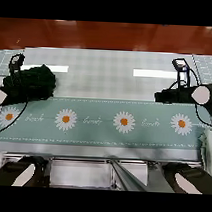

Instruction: Fold the shirts.

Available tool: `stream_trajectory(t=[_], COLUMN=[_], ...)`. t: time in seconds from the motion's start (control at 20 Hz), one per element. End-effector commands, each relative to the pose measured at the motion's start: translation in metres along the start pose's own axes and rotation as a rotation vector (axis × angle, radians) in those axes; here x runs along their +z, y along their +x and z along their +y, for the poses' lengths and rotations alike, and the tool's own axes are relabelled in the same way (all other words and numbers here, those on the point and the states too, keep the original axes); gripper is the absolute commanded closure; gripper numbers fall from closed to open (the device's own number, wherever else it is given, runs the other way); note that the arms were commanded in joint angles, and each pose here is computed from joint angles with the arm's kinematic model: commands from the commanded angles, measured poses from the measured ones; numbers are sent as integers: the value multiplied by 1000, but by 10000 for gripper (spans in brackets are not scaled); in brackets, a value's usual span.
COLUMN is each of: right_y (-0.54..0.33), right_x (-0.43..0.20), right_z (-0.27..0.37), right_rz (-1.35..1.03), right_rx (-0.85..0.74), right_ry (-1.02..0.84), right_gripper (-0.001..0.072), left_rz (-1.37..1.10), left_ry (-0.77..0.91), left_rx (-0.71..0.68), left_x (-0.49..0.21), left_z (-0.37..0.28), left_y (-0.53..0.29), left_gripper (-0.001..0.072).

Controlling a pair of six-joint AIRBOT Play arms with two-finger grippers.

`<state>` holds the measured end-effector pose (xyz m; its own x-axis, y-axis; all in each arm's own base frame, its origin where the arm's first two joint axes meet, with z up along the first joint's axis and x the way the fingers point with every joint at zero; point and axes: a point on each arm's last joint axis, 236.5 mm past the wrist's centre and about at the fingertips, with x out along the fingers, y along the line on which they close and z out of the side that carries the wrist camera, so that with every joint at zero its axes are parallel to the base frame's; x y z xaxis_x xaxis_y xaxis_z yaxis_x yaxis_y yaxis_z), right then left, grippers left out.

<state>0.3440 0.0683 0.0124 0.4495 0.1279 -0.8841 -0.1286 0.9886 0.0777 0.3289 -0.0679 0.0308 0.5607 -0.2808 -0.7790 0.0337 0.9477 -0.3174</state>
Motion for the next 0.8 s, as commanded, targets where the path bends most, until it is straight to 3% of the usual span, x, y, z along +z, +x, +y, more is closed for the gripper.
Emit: stream_trajectory(t=[0.0, 0.75], right_y=[0, 0], right_x=[0, 11], right_z=[0, 0], right_rz=[0, -45], right_rx=[0, 1], right_ry=[0, 1], right_gripper=[682, 682], left_rz=[1, -4], left_ry=[-1, -1], left_rx=[1, 1], left_x=[0, 1], left_z=[0, 0], left_y=[0, 0], left_gripper=[682, 681])
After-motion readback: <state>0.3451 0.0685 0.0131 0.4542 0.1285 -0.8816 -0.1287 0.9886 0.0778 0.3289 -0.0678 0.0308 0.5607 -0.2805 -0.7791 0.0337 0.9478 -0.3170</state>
